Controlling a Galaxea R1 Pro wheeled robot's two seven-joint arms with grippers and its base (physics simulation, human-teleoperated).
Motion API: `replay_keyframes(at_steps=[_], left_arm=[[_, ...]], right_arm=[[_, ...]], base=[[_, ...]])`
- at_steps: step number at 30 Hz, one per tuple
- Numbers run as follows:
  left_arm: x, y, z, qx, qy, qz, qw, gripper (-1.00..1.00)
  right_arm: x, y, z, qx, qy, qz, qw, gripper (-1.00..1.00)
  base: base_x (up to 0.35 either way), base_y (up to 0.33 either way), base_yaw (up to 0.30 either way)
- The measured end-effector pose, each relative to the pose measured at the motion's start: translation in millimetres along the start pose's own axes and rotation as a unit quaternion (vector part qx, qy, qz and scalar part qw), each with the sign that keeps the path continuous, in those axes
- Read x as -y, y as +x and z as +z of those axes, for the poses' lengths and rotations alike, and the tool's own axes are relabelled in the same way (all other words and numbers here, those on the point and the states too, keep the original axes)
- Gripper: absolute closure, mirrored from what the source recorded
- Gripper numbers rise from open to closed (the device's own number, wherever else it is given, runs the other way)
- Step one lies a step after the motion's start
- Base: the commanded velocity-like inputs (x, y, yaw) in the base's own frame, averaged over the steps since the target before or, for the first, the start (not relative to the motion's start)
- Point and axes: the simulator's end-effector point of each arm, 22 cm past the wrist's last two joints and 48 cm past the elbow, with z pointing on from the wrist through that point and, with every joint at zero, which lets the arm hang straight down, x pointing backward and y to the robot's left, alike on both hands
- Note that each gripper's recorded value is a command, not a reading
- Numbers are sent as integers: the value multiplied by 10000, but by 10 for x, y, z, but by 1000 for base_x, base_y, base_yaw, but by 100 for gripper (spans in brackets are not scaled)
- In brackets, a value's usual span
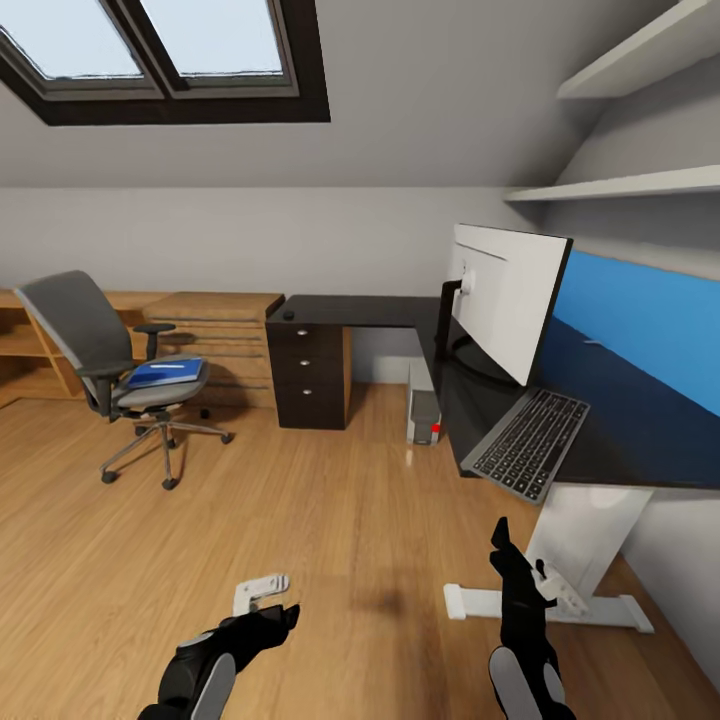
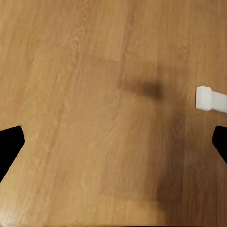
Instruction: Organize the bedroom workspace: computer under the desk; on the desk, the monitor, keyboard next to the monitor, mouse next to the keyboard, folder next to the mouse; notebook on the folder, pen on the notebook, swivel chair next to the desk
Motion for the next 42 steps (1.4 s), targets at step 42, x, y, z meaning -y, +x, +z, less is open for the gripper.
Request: replay_keyframes(at_steps=[42], left_arm=[[-470, 571, 394, -305, -309, -264, 9987, -100]], right_arm=[[-173, 123, -170, -927, -337, 1273, 9869, -100]], base=[[0, 0, 0]])
